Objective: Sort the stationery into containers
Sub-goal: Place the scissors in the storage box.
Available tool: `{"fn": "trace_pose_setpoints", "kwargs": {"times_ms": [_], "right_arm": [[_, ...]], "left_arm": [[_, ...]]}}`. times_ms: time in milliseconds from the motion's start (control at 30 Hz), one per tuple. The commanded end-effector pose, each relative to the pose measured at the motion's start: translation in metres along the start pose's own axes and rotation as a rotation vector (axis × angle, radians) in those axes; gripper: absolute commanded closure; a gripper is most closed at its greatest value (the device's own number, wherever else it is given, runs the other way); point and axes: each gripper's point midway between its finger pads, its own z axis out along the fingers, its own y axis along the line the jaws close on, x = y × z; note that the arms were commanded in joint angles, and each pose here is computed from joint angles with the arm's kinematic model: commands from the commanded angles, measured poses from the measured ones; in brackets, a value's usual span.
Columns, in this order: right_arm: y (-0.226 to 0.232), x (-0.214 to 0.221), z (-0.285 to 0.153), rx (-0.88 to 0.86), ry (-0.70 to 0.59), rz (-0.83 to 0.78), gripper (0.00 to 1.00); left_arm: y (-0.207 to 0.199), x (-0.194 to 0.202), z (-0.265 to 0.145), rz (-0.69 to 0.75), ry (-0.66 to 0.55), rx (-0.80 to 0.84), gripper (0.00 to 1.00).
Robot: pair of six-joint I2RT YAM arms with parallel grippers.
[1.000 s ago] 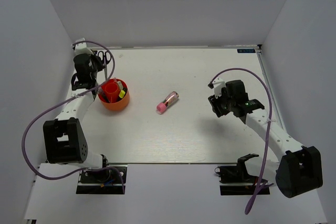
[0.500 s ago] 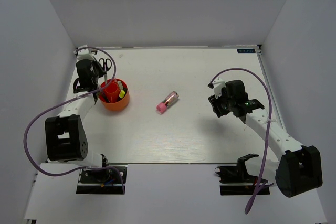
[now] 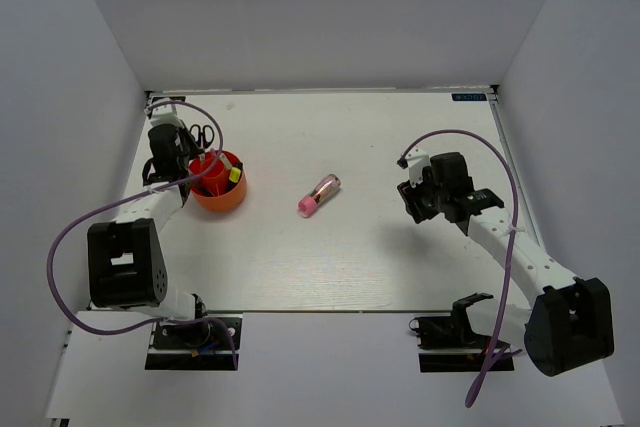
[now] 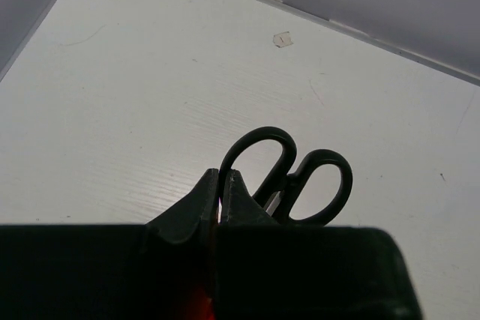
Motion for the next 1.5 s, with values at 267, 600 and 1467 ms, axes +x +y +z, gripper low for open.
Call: {"fn": "trace_pose_setpoints", "kwargs": {"times_ms": [267,600,1467], "right_arm": [[-0.001,-0.005,0.0,0.004,-0.026,-0.004,0.48],[-0.002,-0.006,-0.002,0.007,-0.032,0.0,0.48],[0.013,-0.022,-0.018,-0.069,-0.112,0.03,0.44]], "left_arm": [[0.001,-0.016,-0.011,-0.001,-0.048,-0.004,0.75],[0.004,-0.013,-0.02,0.002,-0.046,-0.014,0.62],[-0.161,-0.002,-0.191,0.036,0.287,0.547,0.19]]}}
